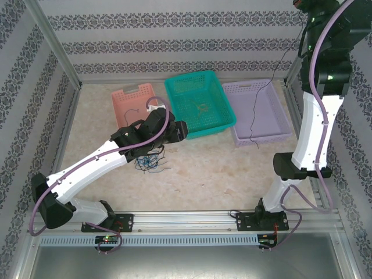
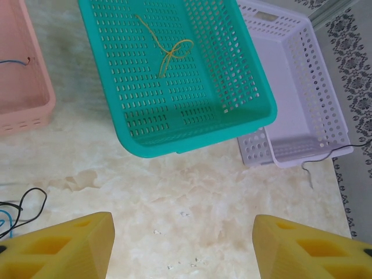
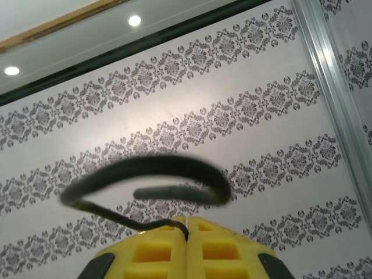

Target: Untangle the cables

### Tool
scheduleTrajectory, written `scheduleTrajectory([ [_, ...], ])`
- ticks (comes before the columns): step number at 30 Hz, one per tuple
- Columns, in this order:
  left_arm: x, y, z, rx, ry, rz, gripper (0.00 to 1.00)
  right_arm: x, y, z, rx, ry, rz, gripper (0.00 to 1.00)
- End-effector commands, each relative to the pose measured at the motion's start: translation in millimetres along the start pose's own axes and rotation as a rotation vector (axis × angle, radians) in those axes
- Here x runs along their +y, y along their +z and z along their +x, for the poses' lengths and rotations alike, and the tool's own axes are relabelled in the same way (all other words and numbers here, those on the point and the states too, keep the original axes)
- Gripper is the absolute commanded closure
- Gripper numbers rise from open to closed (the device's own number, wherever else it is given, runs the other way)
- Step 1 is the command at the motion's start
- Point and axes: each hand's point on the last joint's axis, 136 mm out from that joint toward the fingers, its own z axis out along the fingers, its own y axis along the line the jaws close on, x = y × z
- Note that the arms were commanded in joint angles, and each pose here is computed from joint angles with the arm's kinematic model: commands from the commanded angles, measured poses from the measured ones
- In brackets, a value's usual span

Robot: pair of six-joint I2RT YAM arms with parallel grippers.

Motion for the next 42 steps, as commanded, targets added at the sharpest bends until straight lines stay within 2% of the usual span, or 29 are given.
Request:
scheduleTrajectory([
  [1, 15.6, -7.7, -1.5, -0.017, 0.000, -0.041, 0.35, 8.8, 10.8, -25.2, -0.141, 0.044, -0.082, 1.00],
  [10, 20.3, -4.5, 3.3, -0.006, 0.000, -0.056, 0.35, -35.7, 48.4, 4.7, -0.136, 0.124, -0.045, 1.00],
  [13, 18.8, -1.8, 3.5, -0.003, 0.003, -0.055, 0.35, -49.1, 60.6, 34.9, -0.049, 0.140, -0.036, 1.00],
  [15, 17.7, 0.0, 3.8, -0.001, 0.002, -0.053, 0.35, -54.1, 66.5, 67.3, 0.057, 0.139, -0.034, 1.00],
  [19, 15.6, 3.6, 5.0, 0.004, -0.004, -0.045, 0.35, -75.8, 62.1, 160.9, 0.342, 0.141, 0.024, 1.00],
  [27, 17.1, 4.9, 6.6, 0.007, -0.008, -0.045, 0.35, -149.5, -18.1, 329.6, 0.746, 0.121, 0.278, 1.00],
  [33, 18.6, 3.1, 6.0, 0.011, -0.005, -0.052, 0.35, -191.2, -68.0, 430.8, 1.074, 0.157, 0.437, 1.00],
  [34, 19.4, 2.1, 5.7, 0.010, -0.004, -0.056, 0.35, -195.4, -73.6, 441.1, 1.118, 0.165, 0.460, 0.96],
  [36, 23.1, -0.5, 6.0, 0.010, -0.009, -0.064, 0.36, -204.7, -86.8, 460.7, 1.207, 0.183, 0.512, 0.77],
  [38, 27.3, -3.4, 6.2, 0.008, -0.016, -0.070, 0.36, -208.8, -93.7, 467.9, 1.250, 0.185, 0.534, 0.63],
  [42, 38.0, -10.8, 6.7, 0.000, -0.035, -0.085, 0.36, -206.4, -91.9, 453.4, 1.221, 0.171, 0.536, 0.43],
])
